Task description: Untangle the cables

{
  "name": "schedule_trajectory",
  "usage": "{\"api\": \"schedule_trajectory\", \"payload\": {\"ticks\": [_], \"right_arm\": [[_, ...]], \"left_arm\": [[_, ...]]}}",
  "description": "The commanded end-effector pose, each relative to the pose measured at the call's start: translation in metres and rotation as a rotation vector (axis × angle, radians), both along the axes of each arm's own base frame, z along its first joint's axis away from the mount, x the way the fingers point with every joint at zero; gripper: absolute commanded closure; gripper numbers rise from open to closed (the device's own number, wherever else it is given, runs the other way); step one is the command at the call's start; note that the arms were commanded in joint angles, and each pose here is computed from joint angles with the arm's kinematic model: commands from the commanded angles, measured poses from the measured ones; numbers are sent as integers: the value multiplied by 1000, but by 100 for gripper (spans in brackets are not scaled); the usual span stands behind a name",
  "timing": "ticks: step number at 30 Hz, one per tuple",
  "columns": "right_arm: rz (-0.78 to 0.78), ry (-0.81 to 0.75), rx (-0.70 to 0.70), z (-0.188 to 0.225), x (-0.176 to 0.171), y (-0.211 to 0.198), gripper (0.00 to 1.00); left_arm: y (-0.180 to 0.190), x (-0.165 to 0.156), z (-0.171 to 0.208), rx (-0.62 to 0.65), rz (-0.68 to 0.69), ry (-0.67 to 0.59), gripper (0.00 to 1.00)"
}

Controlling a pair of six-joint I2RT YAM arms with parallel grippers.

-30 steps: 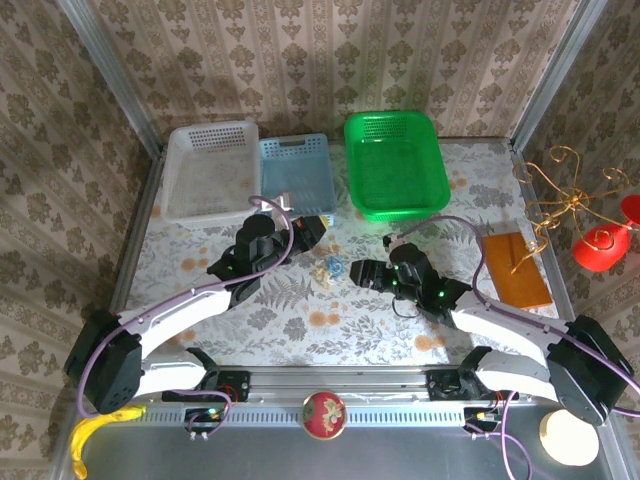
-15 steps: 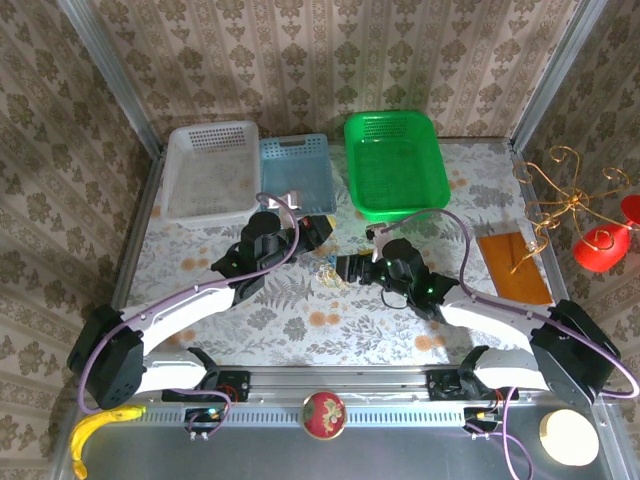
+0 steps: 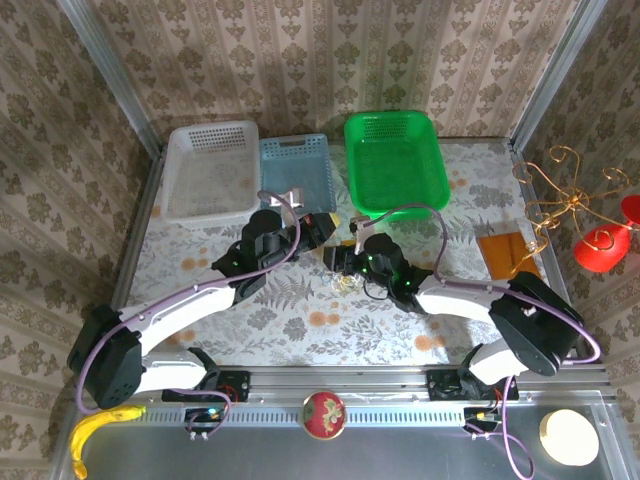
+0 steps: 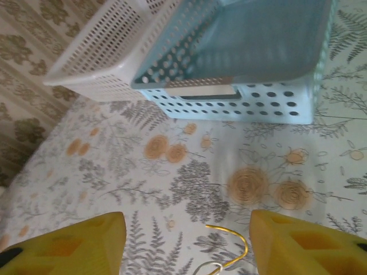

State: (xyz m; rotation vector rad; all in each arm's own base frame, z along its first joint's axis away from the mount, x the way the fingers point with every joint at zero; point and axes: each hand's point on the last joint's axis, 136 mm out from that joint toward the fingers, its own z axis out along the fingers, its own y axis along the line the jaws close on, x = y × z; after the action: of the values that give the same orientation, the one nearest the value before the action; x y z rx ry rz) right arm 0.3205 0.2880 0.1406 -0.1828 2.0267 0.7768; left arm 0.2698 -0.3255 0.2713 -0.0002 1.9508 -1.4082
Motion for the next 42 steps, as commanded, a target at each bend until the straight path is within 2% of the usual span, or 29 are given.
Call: {"api": "schedule_trajectory", "payload": {"ticks": [1,6,11,16,20,25,35,42], "right_arm": [[-71,-35,-8,-4,12,-5,50],[-123,38,-44,-42,6,-19,61],[-173,107,-54,-73,-3,-34,66],[-200,158,-56,-93,-12,-42,65],[-211,180,-65,-101,-16,-44,60],[-216,193,-60,-99,-20,-46,46],[-220,181,-53,-60,-29,-56,30],[-245,150,-41,-28,-39,-73,27]], "left_arm": [[-7,-4,39,-82,-27,-38,100],[-11,-5,72,-140,-60,-67,100],[-14,-7,108,-197,-98,-106,100],[-11,-9,142,-220,-114,-159,100],[-6,-9,163,-222,-118,-198,100],[2,-8,176,-189,-102,-244,100],[22,13,145,-66,-32,-242,100],[58,42,127,51,64,-251,100]]}}
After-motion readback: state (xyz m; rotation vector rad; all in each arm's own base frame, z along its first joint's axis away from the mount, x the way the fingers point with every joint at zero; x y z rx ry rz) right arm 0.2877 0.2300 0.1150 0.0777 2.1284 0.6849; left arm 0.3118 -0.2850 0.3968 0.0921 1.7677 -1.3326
